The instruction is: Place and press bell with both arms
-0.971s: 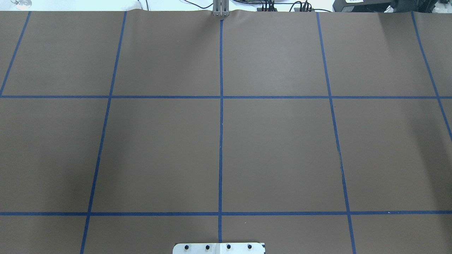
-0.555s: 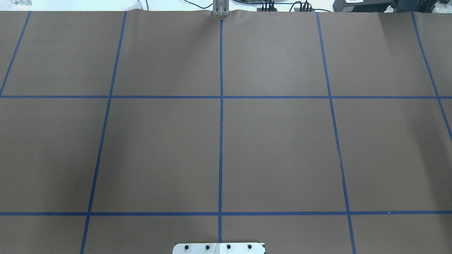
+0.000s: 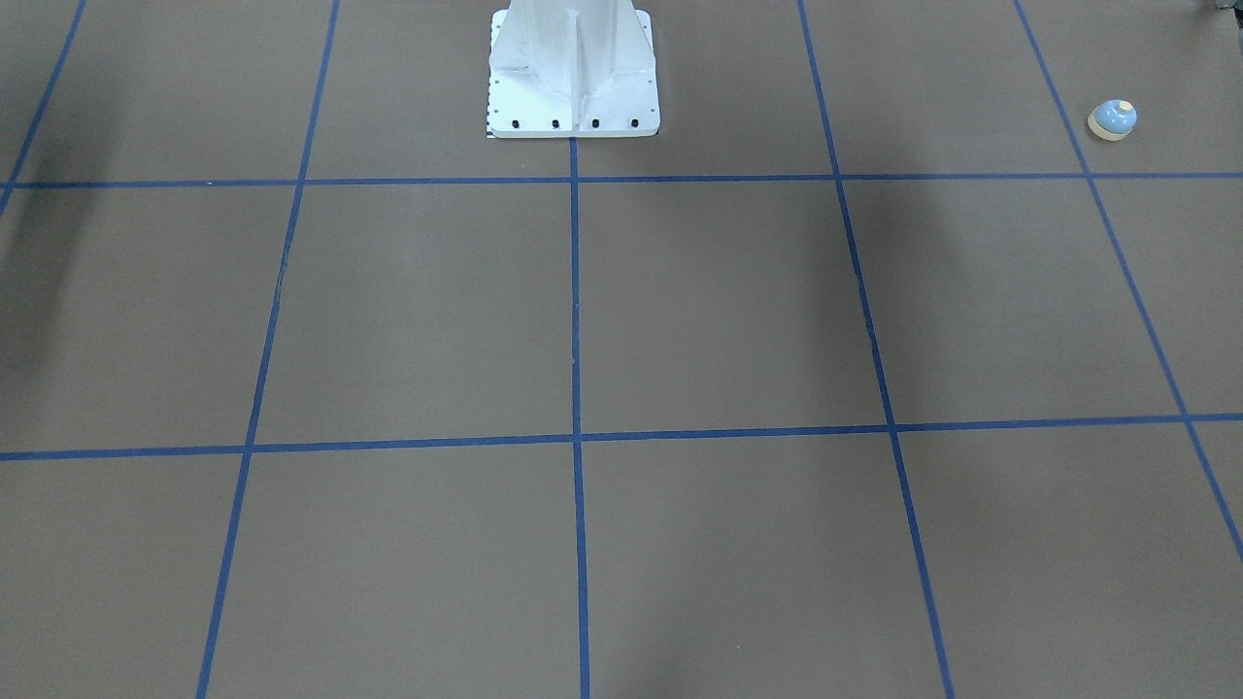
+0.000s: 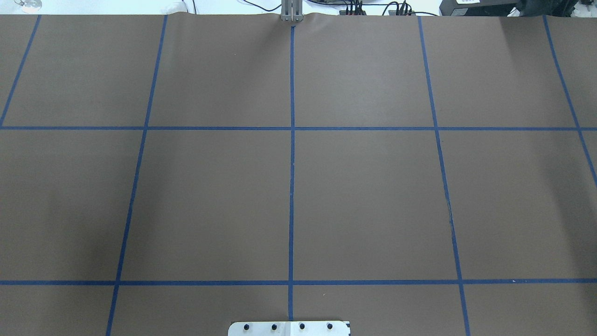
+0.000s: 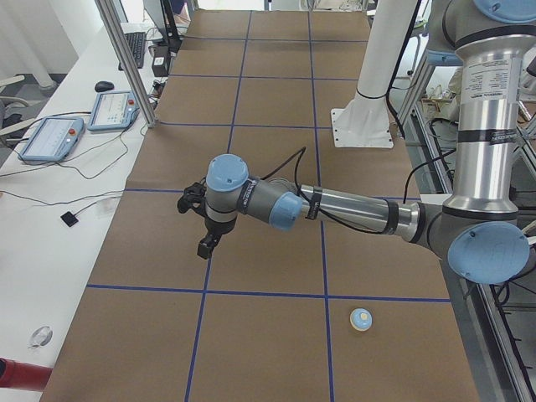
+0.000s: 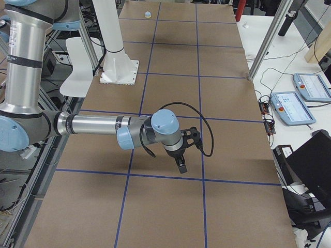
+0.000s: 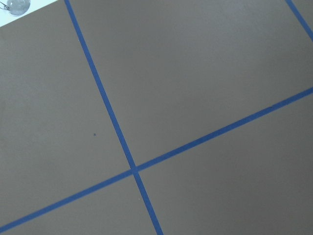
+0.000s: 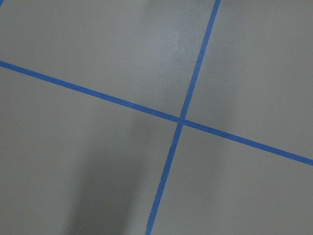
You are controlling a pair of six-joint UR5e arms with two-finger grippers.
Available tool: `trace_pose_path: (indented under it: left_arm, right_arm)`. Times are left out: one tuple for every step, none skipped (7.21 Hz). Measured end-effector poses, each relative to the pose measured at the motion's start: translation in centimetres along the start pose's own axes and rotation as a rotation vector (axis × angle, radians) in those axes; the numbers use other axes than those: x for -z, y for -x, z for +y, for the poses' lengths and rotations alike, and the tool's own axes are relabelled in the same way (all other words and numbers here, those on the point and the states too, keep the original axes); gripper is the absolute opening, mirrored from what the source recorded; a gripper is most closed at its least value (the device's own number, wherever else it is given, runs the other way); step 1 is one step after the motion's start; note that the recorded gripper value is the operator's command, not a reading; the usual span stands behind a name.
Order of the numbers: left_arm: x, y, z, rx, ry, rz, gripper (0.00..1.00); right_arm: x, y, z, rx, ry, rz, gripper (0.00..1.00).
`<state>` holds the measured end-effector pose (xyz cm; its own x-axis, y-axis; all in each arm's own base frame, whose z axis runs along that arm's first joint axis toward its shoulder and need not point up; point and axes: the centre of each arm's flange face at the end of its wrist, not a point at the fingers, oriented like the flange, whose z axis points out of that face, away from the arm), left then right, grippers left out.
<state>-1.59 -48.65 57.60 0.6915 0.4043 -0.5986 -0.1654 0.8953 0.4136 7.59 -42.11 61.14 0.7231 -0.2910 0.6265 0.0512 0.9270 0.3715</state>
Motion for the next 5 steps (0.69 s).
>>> trace_pose_path:
  left_arm:
    - [-1.3,0.2,2.1,0.019,0.036,0.009,1.00]
    - [-2.3,0.5,4.4,0.041,0.067,0.015,1.00]
    - [-3.1,0.8,6.7,0.063,0.097,0.020,1.00]
    - [-4.2,0.8,9.2,0.082,0.136,0.028,1.00]
    - [-5.4,0.5,11.5,0.105,0.181,0.037,1.00]
  right_arm:
    - [-0.1,0.0,0.2,0.002,0.003,0.001,1.00]
    - [-0.2,-0.1,0.5,0.001,0.007,0.000,1.00]
    - [-0.3,-0.1,0.7,-0.001,0.010,-0.002,1.00]
    - [-0.4,-0.1,0.9,-0.003,0.013,-0.003,1.00]
    - [-0.4,-0.2,1.0,-0.003,0.014,-0.003,1.00]
